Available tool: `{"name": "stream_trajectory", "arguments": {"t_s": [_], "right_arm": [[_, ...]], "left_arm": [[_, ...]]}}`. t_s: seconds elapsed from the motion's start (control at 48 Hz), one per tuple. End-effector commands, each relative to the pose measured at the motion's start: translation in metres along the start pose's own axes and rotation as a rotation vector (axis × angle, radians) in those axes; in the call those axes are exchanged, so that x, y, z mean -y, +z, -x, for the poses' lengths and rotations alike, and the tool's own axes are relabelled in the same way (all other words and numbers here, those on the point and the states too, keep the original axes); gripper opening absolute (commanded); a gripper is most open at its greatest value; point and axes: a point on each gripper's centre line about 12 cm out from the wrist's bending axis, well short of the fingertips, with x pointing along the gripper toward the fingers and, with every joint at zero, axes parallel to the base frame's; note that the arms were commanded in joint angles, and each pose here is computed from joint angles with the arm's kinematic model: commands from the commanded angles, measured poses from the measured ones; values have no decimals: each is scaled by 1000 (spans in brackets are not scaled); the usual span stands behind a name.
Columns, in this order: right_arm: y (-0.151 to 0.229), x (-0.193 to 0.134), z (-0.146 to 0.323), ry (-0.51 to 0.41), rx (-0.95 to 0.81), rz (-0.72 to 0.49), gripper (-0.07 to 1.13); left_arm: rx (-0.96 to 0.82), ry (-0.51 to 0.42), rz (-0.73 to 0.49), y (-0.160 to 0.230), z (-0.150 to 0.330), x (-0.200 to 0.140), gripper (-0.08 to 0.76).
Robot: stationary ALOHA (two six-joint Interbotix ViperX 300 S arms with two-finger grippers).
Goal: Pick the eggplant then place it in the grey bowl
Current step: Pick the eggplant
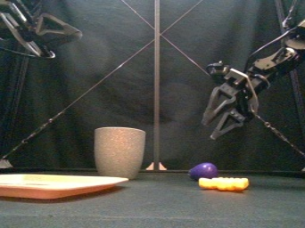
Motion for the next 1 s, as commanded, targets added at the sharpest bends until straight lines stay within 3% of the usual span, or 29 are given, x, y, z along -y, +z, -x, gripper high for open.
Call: {"name": "stream_trajectory", "arguments": {"t_s": [0.021,0.75,0.854,1.0], "right_arm": [[8,3,-10,-16,3,-6,1037],[-16,10,-71,-77,-181,-15,1019],[-21,11,-75,-83,-205,-13,963],[-22,11,-76,-85,-211,-13,739]], "left_arm": [[6,1,-5,2,-1,0,-31],[-15,-3,-16,-8,2,0,-30],[-15,-3,-16,-8,2,0,-30],[-17,-3,-16,-9,2,0,-30]]}}
